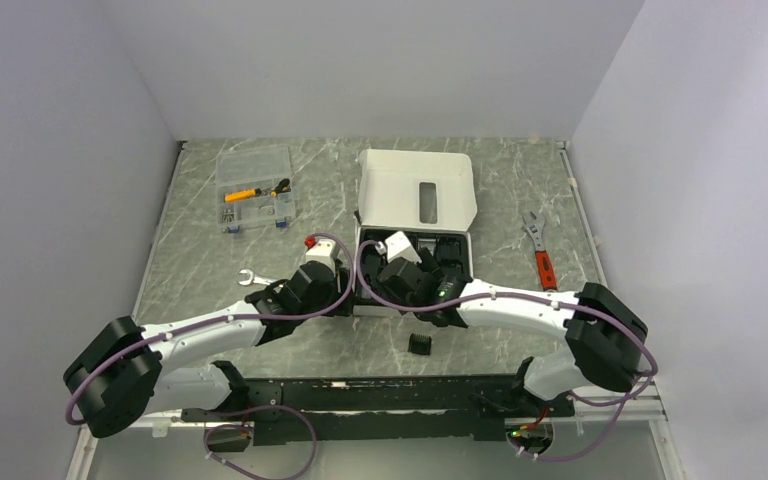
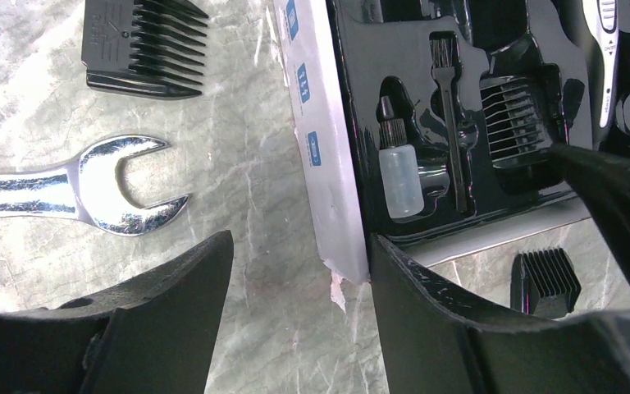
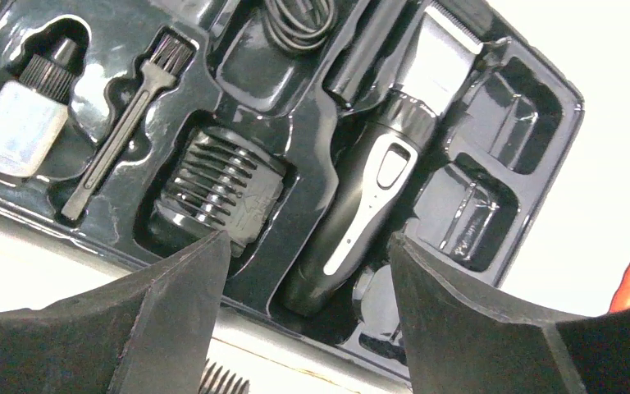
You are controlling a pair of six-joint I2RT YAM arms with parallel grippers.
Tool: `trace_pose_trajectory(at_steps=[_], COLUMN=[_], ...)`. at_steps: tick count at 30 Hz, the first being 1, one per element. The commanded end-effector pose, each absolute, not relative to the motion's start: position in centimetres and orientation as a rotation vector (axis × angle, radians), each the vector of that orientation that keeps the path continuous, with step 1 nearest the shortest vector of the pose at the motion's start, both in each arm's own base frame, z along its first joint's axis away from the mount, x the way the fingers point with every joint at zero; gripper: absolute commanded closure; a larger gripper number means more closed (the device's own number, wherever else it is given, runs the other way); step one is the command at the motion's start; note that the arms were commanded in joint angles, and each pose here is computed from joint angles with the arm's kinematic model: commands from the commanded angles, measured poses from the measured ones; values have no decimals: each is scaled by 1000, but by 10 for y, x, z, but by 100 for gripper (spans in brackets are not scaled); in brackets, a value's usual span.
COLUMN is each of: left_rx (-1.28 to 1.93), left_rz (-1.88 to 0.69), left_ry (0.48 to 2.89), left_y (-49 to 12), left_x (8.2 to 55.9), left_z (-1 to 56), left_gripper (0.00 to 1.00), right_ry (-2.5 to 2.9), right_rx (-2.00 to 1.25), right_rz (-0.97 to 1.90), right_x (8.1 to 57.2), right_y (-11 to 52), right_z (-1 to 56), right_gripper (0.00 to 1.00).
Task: Sort the hair-cutting tools
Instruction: Adjust the haircut tool in the storage box.
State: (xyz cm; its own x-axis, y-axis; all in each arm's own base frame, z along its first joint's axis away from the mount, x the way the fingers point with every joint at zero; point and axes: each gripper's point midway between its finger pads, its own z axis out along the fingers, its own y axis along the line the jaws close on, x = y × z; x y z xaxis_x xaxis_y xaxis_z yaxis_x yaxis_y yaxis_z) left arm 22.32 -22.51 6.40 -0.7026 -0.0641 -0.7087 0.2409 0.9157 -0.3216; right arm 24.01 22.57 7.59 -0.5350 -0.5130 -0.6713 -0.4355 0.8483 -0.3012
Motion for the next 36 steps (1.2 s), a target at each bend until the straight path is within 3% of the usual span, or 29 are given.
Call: trace_pose_trajectory(at_steps=[1, 15, 20, 26, 36], left_rx=[148, 153, 152, 150, 131], left_rz=[-447, -438, -433, -439, -437], left_ry=[2345, 2347, 2345, 2345, 2354], left_y=[-214, -213, -212, -213, -210], left_x=[217, 217, 217, 217, 214], left_z=[51, 51, 52, 52, 49], left_gripper=[33, 33, 33, 33, 33], right_ry=[2089, 2063, 2047, 2164, 2233], right_rx=[-499, -471, -566, -769, -844], right_rz=[-135, -101, 128, 114, 65], right_x=[262, 273, 259, 235, 226], right_y=[220, 232, 259, 253, 244], right_z=[109, 115, 129, 96, 68], right_gripper=[26, 25, 26, 28, 29])
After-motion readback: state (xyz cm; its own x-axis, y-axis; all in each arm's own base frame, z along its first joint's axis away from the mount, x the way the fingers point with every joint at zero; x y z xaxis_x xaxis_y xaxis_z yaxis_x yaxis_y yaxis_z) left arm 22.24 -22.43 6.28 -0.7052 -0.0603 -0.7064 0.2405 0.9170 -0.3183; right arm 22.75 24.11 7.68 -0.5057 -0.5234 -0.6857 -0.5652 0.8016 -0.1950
